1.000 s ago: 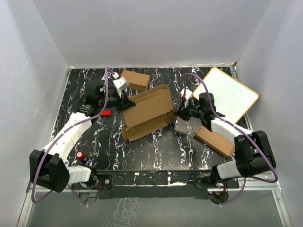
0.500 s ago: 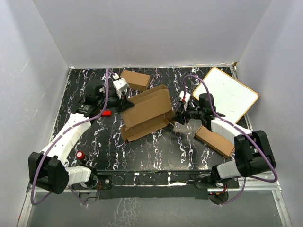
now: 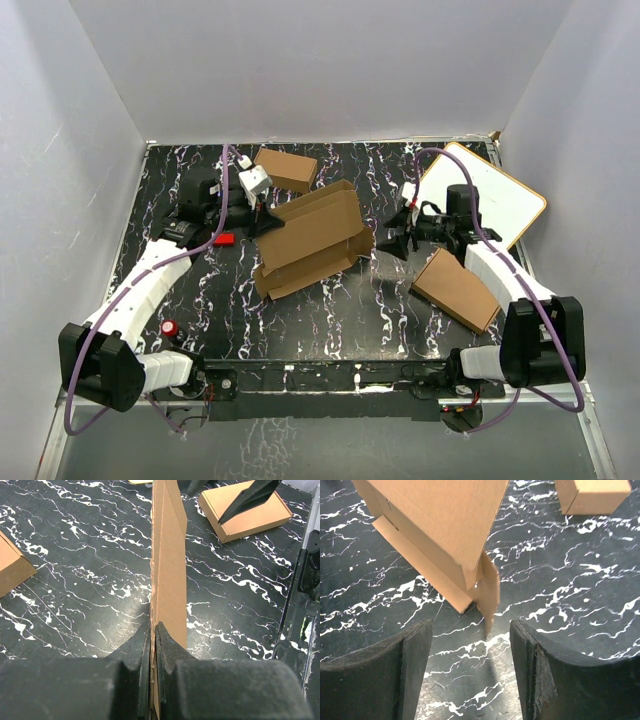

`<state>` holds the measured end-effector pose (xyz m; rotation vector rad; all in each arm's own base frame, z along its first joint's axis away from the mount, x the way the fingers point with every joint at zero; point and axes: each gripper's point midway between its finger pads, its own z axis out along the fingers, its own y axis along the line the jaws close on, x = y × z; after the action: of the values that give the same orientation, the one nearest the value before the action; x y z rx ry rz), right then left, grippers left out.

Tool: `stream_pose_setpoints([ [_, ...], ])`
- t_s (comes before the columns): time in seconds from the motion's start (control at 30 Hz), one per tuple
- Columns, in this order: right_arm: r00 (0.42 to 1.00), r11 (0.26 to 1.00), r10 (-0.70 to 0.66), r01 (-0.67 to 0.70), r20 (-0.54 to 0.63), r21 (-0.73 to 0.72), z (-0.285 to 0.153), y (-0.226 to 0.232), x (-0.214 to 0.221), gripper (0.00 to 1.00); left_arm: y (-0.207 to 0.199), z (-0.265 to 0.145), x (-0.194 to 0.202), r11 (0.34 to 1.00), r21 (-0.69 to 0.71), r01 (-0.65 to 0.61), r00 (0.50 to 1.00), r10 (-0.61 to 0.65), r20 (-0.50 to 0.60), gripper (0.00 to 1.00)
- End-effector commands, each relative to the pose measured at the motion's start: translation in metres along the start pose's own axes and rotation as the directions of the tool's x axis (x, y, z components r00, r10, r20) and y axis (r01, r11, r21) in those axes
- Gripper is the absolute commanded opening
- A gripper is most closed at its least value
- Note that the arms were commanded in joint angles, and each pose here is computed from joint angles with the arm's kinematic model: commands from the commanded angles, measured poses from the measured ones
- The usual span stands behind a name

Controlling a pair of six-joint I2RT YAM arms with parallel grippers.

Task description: Fold the paper box

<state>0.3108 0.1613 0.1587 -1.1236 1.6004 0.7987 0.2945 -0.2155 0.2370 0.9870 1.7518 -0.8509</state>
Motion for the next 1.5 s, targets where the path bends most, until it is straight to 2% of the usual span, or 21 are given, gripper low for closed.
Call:
stream_pose_setpoints([
  [0.0, 0.989, 0.99, -0.133, 0.13, 0.06, 0.058, -0.006, -0.021, -0.045, 0.67, -0.008, -0.007, -0.008, 0.999, 0.018, -0.028, 1.0, 0.028, 0.003, 0.0],
  [0.07, 0.995, 0.978, -0.09, 0.079, 0.05, 0.191, -0.008, -0.05, -0.05, 0.56, -0.009, -0.008, -0.008, 0.999, 0.02, -0.027, 1.0, 0.027, 0.002, 0.0],
  [0.17, 0.999, 0.939, -0.002, -0.011, 0.04, 0.343, -0.008, -0.089, -0.043, 0.31, -0.01, -0.009, -0.007, 0.999, 0.022, -0.025, 1.0, 0.025, 0.0, 0.0],
  [0.27, 0.995, 0.953, 0.094, -0.098, 0.028, 0.285, 0.009, -0.091, -0.018, 0.25, -0.011, -0.009, -0.008, 0.999, 0.024, -0.026, 1.0, 0.026, 0.002, 0.0],
  [0.47, 0.993, 0.99, 0.112, -0.115, 0.043, 0.078, 0.04, -0.053, 0.002, 0.26, -0.013, -0.009, -0.007, 0.999, 0.033, -0.024, 1.0, 0.024, 0.002, 0.0],
  [0.6, 0.997, 0.998, 0.064, -0.064, 0.043, -0.004, 0.048, -0.034, 0.008, 0.3, -0.014, -0.01, -0.006, 0.999, 0.036, -0.025, 1.0, 0.024, 0.002, 0.0],
  [0.8, 0.998, 0.994, -0.044, 0.049, 0.048, -0.099, 0.053, -0.011, 0.015, 0.4, -0.015, -0.009, -0.006, 0.999, 0.042, -0.024, 1.0, 0.024, 0.003, 0.0],
  [0.9, 0.996, 0.987, -0.084, 0.089, 0.042, -0.131, 0.058, -0.002, 0.017, 0.44, -0.015, -0.009, -0.006, 0.999, 0.041, -0.023, 1.0, 0.023, 0.002, 0.0],
  [1.2, 0.99, 0.967, -0.126, 0.138, 0.067, -0.215, 0.063, 0.016, 0.015, 0.44, -0.015, -0.008, -0.004, 0.999, 0.047, -0.018, 1.0, 0.018, 0.001, 0.0],
  [1.47, 0.988, 0.962, -0.14, 0.152, 0.066, -0.225, 0.073, 0.018, 0.017, 0.43, -0.017, -0.007, -0.003, 0.998, 0.056, -0.009, 1.0, 0.009, -0.002, 0.0],
])
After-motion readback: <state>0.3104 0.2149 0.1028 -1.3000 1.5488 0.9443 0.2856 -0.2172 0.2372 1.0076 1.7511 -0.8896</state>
